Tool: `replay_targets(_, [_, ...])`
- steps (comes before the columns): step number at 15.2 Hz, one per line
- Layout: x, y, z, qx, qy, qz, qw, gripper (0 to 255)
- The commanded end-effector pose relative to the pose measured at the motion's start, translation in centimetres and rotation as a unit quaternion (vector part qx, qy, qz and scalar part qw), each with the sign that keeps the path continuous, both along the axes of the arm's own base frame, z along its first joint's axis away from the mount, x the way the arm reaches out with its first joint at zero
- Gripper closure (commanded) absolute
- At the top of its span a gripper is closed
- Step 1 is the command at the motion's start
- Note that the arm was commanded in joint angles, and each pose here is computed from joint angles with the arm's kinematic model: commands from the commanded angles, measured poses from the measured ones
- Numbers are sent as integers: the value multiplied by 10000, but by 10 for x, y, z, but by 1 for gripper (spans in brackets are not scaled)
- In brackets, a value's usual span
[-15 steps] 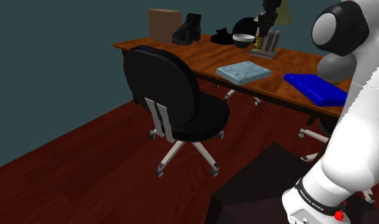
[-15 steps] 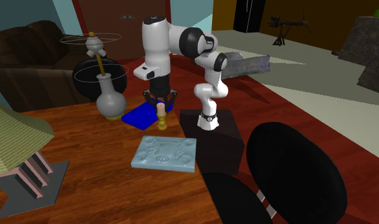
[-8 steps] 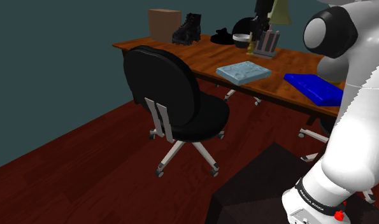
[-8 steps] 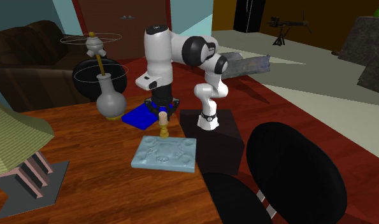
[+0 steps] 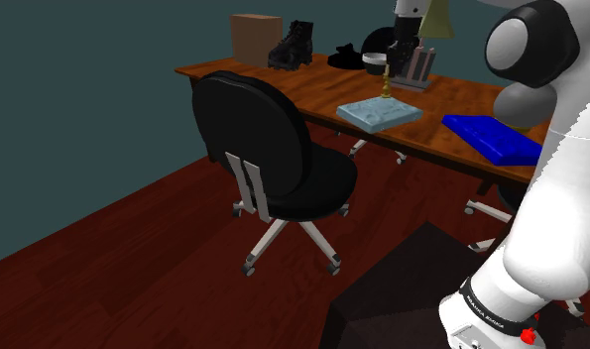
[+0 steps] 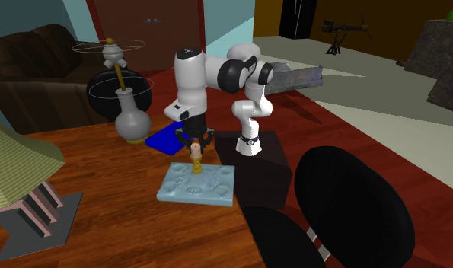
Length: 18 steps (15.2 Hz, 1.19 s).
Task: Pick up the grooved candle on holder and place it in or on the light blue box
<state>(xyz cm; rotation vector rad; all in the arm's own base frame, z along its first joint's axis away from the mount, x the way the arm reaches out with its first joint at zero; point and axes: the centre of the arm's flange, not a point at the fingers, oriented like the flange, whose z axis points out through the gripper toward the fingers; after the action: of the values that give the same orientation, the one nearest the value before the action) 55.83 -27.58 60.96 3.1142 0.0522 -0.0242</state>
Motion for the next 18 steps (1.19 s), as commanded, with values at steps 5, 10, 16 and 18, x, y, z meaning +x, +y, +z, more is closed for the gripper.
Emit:
replay_targets(5, [0, 0, -30, -1, -2, 0, 10000, 255])
replay_targets(10, [0, 0, -30, -1, -2, 0, 10000, 255])
replay_targets(16, [0, 0, -30, -1, -2, 0, 10000, 0])
replay_targets(18, [0, 0, -30, -1, -2, 0, 10000, 0])
